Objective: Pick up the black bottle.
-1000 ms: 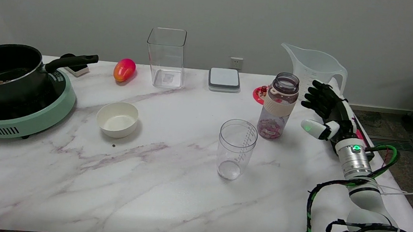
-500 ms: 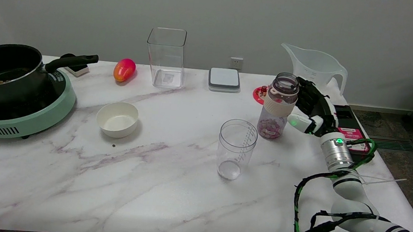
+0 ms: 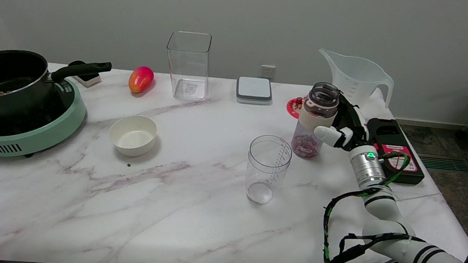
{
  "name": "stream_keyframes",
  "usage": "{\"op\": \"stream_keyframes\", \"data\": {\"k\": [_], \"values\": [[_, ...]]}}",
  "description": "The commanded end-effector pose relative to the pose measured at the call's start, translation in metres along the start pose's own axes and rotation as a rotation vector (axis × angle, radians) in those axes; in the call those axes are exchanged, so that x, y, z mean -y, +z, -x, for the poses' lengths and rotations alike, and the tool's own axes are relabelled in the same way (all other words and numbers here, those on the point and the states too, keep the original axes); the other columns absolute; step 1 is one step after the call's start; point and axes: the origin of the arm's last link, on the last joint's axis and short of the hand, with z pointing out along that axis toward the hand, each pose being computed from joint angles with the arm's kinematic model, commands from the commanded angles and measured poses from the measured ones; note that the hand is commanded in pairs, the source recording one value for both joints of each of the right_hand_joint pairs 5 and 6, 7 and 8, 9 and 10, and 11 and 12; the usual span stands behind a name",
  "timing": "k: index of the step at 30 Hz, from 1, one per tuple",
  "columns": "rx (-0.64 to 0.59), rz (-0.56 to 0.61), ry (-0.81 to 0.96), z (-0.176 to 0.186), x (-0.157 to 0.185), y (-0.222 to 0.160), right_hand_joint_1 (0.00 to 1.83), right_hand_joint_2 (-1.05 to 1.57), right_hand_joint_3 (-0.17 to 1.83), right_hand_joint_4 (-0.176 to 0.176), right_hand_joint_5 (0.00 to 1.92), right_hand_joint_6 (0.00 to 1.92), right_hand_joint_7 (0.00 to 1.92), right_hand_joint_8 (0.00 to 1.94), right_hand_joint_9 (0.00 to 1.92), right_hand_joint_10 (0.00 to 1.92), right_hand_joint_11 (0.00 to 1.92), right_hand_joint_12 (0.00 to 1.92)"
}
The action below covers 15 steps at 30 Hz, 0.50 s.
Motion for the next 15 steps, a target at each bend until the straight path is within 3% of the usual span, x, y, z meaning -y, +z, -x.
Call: {"op": "stream_keyframes", "data": {"k": [1,15], "values": [[0.021,0.014,0.035,0.0192,-0.0099,0.0079,1.25,-0.62,1.15,0.0,0.37,0.37,0.45,0.45,0.5,0.5,0.6,0.6],[0.015,0.03,0.041,0.0235,-0.0156,0.0097,1.26,-0.59,1.15,0.0,0.38,0.38,0.45,0.45,0.51,0.51,0.6,0.6]]}}
